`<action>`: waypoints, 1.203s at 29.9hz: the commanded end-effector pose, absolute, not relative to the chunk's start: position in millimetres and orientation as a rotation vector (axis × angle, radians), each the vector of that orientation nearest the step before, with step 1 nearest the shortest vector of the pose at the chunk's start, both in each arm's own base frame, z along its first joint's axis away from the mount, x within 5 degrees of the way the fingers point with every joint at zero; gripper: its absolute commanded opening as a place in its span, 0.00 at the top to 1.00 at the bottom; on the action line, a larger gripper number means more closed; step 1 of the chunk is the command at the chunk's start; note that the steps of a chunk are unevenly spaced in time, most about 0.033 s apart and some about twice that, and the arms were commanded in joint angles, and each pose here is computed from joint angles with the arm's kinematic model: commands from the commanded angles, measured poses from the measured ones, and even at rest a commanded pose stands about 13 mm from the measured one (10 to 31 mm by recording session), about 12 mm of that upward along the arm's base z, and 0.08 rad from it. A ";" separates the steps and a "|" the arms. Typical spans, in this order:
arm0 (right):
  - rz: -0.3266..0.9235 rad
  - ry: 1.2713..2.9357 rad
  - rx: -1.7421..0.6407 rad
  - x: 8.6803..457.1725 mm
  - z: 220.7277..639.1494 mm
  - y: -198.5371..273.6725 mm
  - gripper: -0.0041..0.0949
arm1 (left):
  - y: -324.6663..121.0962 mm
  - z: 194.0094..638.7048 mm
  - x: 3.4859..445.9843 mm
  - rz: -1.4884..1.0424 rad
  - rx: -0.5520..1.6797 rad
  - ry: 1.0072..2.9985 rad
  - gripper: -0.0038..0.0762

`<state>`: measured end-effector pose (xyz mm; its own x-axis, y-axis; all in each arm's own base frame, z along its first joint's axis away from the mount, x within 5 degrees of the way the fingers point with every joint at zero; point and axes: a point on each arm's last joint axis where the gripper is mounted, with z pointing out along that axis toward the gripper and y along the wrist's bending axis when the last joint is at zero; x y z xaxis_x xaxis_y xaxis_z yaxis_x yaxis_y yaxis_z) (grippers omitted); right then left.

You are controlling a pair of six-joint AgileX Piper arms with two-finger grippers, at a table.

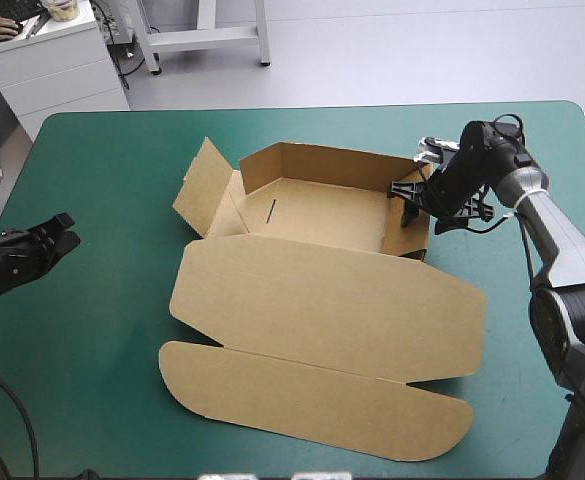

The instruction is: Fold the box

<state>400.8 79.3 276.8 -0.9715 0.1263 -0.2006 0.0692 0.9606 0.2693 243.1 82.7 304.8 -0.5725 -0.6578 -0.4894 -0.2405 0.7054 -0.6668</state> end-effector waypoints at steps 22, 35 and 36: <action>0.367 2.492 -0.188 343.9 429.1 70.5 0.96 | 82.9 319.0 243.1 -0.670 -0.619 2.084 0.96; 0.297 2.291 -0.396 291.7 480.9 63.9 0.96 | 81.8 319.3 242.9 -0.583 -0.422 2.110 0.96; 0.311 2.289 -0.396 292.3 480.8 64.9 0.96 | 81.8 319.3 242.9 -0.570 -0.397 2.112 0.96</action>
<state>307.9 64.8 460.1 -0.7005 -0.1966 -0.6861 -0.3463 0.9342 0.0859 243.3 83.8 304.1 -0.6035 -0.4982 -0.6226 -0.1233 0.8297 -0.5445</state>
